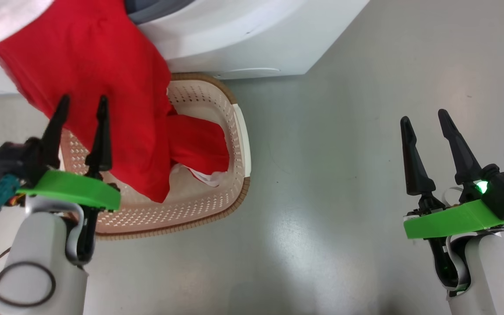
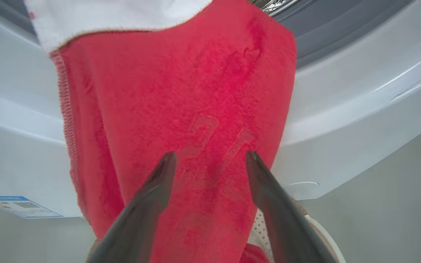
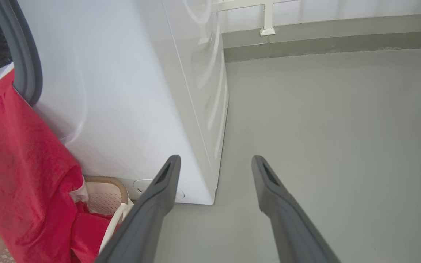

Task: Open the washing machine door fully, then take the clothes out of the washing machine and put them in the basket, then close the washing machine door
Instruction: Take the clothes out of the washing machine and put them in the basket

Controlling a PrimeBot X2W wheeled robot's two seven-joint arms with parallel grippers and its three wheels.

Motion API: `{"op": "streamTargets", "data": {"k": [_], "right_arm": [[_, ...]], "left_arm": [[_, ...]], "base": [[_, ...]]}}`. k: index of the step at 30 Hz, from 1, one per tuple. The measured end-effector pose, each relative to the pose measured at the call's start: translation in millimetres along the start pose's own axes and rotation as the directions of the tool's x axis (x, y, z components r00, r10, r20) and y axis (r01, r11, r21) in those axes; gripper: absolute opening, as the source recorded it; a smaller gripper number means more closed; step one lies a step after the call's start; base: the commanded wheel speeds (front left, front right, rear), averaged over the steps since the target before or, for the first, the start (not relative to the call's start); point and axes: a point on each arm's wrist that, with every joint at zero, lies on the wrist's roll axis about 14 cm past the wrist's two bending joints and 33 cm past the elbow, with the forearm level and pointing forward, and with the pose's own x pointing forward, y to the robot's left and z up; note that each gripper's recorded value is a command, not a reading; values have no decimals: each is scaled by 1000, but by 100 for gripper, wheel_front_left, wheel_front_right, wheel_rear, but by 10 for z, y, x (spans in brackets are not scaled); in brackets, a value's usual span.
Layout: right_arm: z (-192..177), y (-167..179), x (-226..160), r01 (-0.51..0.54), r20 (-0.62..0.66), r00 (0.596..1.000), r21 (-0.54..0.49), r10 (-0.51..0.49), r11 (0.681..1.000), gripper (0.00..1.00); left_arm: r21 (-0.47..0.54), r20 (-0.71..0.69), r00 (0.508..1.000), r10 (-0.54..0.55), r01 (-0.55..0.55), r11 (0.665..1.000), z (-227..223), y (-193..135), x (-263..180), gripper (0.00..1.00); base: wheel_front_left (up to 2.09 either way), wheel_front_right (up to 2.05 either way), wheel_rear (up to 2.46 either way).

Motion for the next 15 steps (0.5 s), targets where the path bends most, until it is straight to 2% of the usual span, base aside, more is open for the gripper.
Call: {"op": "streamTargets", "data": {"k": [9,15], "right_arm": [[31,84,-52,-22,-1,1000,-18,22,1000,100],[63,124,-73,-32,6,999,-16,32,999,100]], "left_arm": [[-13,127,990,56,-55,998,381,128,-338,100],[0,154,986,71,-72,997,446,158,-643,100]], "base": [[0,0,0],[0,0,0]]}}
